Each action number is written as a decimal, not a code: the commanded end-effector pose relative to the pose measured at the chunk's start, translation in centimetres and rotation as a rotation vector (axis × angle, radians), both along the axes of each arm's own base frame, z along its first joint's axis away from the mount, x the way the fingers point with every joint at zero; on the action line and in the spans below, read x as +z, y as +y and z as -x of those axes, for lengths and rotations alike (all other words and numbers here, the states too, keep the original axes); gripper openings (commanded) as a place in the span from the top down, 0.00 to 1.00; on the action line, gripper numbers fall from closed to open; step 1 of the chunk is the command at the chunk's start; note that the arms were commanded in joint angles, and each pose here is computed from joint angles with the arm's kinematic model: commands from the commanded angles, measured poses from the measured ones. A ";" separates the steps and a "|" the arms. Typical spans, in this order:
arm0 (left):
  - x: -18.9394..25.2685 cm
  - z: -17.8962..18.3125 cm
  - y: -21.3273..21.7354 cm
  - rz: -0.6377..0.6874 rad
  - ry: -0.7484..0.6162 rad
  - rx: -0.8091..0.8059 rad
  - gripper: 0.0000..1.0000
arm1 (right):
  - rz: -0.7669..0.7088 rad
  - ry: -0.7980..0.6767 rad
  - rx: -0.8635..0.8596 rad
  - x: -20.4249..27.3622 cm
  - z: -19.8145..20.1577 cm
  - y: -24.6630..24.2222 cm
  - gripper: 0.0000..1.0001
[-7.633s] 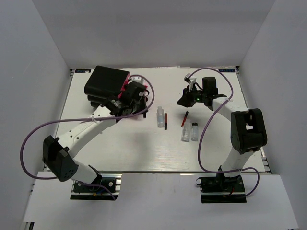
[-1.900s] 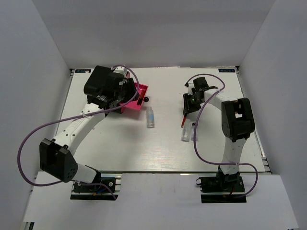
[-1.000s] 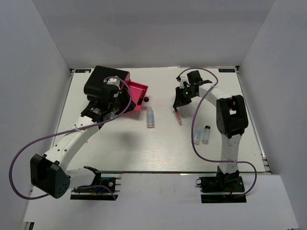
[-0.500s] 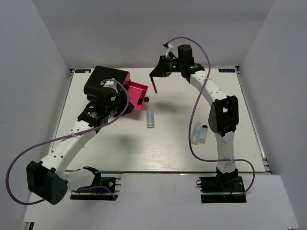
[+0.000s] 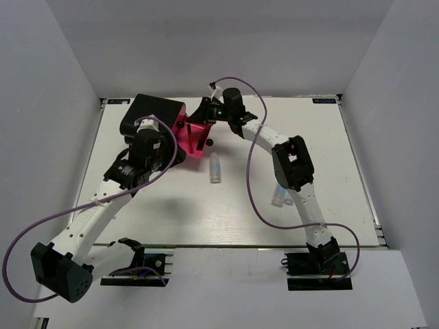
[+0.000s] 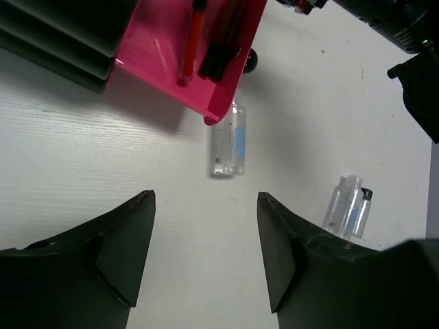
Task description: Organize the makeup
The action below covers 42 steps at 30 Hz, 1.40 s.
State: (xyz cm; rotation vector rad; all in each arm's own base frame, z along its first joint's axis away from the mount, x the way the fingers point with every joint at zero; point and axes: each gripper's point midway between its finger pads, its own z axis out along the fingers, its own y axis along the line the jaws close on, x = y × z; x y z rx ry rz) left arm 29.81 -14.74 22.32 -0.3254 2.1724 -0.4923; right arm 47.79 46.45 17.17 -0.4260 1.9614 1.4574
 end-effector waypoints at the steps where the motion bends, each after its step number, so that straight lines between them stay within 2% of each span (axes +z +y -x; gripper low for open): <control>1: 2.4 -1.5 0.5 0.016 -0.070 0.040 0.28 | -0.056 -0.087 -0.023 2.8 -1.0 -0.3 0.65; 3: 3.2 -2.6 0.4 0.003 -0.095 0.046 0.24 | -0.043 -0.082 -0.007 2.4 -0.6 -0.5 0.55; 5: 4.0 -4.4 0.0 -0.039 -0.115 0.042 0.21 | -0.040 -0.097 0.003 2.8 -0.5 -0.8 0.50; 8: 3.7 -6.9 0.4 -0.127 -0.102 0.056 0.19 | -0.046 -0.139 0.019 4.7 -0.4 -1.4 0.50; 9: 5.4 -8.0 0.6 -0.129 -0.137 0.069 0.19 | -0.053 -0.152 0.028 5.5 -0.2 -1.5 0.54; 11: 6.1 -9.7 2.1 -0.177 -0.153 0.111 0.18 | -0.060 -0.196 0.042 7.4 0.2 -2.4 0.63; 12: 6.7 -11.0 2.5 -0.184 -0.163 0.131 0.18 | -0.058 -0.214 0.040 7.9 0.1 -3.1 0.74; 13: 7.1 -11.8 3.2 -0.195 -0.172 0.142 0.17 | -0.042 -0.207 0.042 7.3 0.4 -3.6 0.79; 14: 6.1 -13.2 4.7 -0.208 -0.145 0.176 0.17 | -0.027 -0.265 0.040 8.6 0.6 -4.4 0.91; 16: 6.6 -14.7 6.4 -0.206 -0.129 0.218 0.17 | 0.040 -0.284 0.013 7.7 0.3 -5.7 1.00; 18: 5.0 -16.5 8.8 -0.210 -0.088 0.258 0.17 | 0.132 -0.315 -0.004 6.8 0.3 -7.6 1.00; 22: 4.7 -18.5 12.7 -0.207 -0.066 0.333 0.16 | 0.316 -0.364 -0.098 3.8 -0.6 -11.1 1.00; 27: 2.1 -19.5 16.5 -0.241 0.027 0.374 0.11 | 0.509 -0.261 -0.046 -2.0 -0.1 -13.1 1.00; 35: 0.7 -20.3 20.6 -0.219 0.043 0.400 0.06 | 0.526 -0.205 0.029 -5.5 0.7 -12.3 1.00; 42: -2.3 -19.7 20.0 -0.156 0.074 0.312 0.07 | 0.510 -0.166 0.076 -7.1 1.1 -10.9 1.00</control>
